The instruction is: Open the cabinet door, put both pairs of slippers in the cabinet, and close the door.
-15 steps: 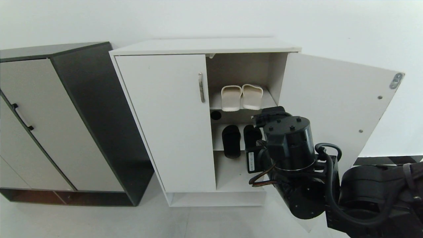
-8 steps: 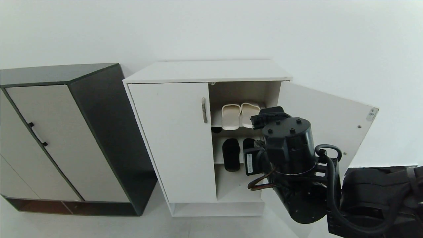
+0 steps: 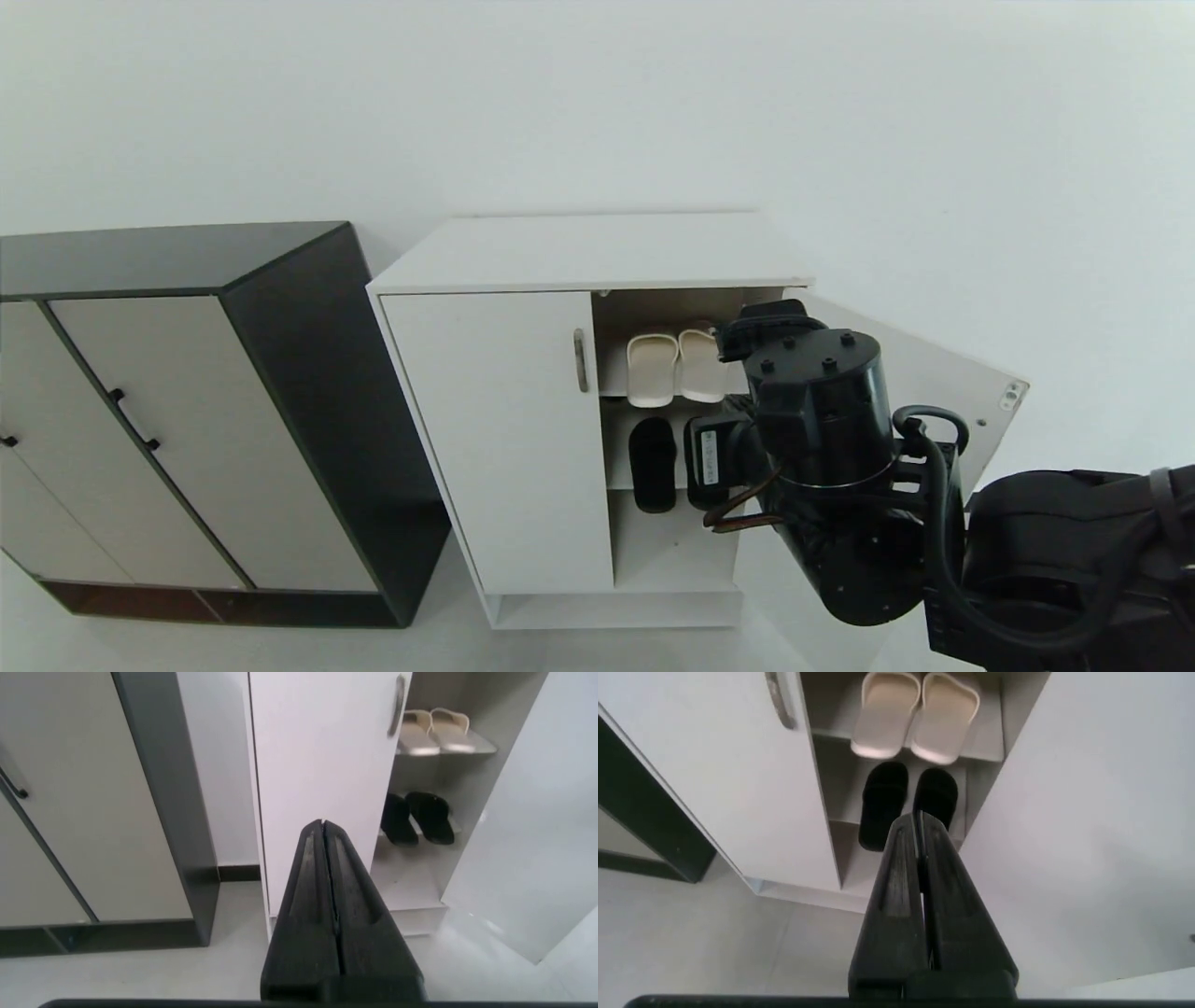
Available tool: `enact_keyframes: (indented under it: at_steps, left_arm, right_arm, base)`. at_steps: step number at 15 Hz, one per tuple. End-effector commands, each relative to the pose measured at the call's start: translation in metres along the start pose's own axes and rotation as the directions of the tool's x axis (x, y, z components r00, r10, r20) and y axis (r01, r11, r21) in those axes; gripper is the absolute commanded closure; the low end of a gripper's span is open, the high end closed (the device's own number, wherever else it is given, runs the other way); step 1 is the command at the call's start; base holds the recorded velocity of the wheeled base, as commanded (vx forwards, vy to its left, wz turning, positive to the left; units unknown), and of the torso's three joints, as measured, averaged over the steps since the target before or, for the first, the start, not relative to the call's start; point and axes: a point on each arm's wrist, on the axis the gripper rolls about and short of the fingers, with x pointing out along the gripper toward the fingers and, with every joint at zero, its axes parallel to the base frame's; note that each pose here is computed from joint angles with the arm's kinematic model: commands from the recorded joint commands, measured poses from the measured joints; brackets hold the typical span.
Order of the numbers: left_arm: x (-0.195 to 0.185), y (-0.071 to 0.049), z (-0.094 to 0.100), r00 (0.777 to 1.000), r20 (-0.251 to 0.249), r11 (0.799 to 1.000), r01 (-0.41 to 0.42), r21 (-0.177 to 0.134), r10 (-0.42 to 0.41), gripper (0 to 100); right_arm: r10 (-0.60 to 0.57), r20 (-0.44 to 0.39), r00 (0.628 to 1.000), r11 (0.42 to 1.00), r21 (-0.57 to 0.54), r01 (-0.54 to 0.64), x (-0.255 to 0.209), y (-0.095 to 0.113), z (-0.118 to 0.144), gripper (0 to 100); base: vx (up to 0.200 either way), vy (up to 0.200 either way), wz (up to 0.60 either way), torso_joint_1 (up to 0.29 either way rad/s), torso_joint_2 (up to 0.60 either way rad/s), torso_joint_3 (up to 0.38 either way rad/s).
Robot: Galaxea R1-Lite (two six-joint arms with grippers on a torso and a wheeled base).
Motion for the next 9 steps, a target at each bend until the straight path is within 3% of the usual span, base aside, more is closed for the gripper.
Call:
enact_keyframes:
  at_steps: [1, 7, 9]
  left_arm:
    - [0.0001, 0.0000, 0.0000, 1.000, -0.001, 1.000, 0.000, 0.000, 0.000, 100]
    - [0.0001, 0.0000, 0.0000, 1.000, -0.001, 1.000, 0.000, 0.000, 0.000, 100]
    - [0.0001, 0.0000, 0.0000, 1.000, -0.001, 1.000, -0.002, 0.000, 0.002, 100]
  right_arm:
    - [0.000, -0.001, 1.000, 1.000, -0.002, 0.000, 0.0002, 0.0003, -0.0007, 100]
    - [0.003, 0.006, 1.000, 1.000, 0.004, -0.003, -0.0002, -0.0003, -0.0013, 100]
    - [0.005, 0.002, 1.000, 1.000, -0.001, -0.005, 0.0000, -0.0003, -0.0030, 100]
  base:
    - [0.000, 0.000, 0.00, 0.183, -0.50, -0.300]
    - [0.000, 0.000, 0.00, 0.217, -0.53, -0.311]
    - [0.000, 0.000, 0.00, 0.115, -0.27, -0.154]
